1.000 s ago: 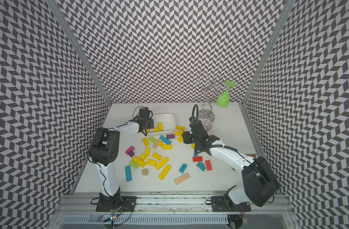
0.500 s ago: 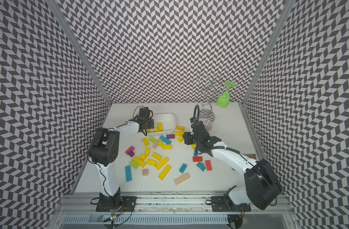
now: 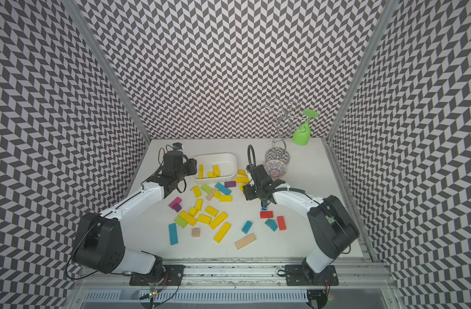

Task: Pick out the yellow building blocks
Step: Place the building block in the storage box, then pick up the building block from the center of the board.

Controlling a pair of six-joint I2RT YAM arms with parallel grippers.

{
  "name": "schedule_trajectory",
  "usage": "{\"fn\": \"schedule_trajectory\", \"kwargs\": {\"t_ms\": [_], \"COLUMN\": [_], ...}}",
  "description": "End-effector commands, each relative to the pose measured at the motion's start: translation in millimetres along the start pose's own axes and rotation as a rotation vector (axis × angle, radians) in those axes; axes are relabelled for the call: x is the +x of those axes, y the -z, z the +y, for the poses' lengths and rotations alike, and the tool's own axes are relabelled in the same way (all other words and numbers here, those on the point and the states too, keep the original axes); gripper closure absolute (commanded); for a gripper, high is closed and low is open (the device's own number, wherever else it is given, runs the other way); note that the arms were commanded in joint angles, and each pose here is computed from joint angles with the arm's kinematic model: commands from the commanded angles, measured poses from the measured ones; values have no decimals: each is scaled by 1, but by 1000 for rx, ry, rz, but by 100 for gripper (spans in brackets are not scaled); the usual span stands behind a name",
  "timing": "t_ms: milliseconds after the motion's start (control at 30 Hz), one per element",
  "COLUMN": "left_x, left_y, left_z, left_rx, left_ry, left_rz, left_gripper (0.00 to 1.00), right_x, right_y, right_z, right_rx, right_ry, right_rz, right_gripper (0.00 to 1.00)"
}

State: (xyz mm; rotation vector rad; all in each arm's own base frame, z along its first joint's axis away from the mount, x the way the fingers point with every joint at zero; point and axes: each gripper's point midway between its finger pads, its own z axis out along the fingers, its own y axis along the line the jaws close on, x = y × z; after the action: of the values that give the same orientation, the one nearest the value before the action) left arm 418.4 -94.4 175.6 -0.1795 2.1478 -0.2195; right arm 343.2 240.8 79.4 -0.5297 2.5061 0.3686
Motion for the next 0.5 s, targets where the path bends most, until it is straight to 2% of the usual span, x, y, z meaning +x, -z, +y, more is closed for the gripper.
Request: {"fn": "schedule_trajectory", "kwargs": {"t_ms": [0, 300, 467], "left_x": [10, 42, 44], "left_y": [17, 31, 29], "left_z": [8, 19, 17], "left_rx": [6, 8, 18], "left_ry": [75, 147, 157], "left_rz": [-11, 34, 42], "left_gripper": [53, 53, 53], "right_x": [1, -9, -16], "right_y": [-5, -33, -48], "right_z": [-1, -2, 0], "right_rx": [19, 33, 26], "right_ry": [79, 88, 92], "right_rz": [36, 58, 68], "right_gripper": [34, 34, 35]}}
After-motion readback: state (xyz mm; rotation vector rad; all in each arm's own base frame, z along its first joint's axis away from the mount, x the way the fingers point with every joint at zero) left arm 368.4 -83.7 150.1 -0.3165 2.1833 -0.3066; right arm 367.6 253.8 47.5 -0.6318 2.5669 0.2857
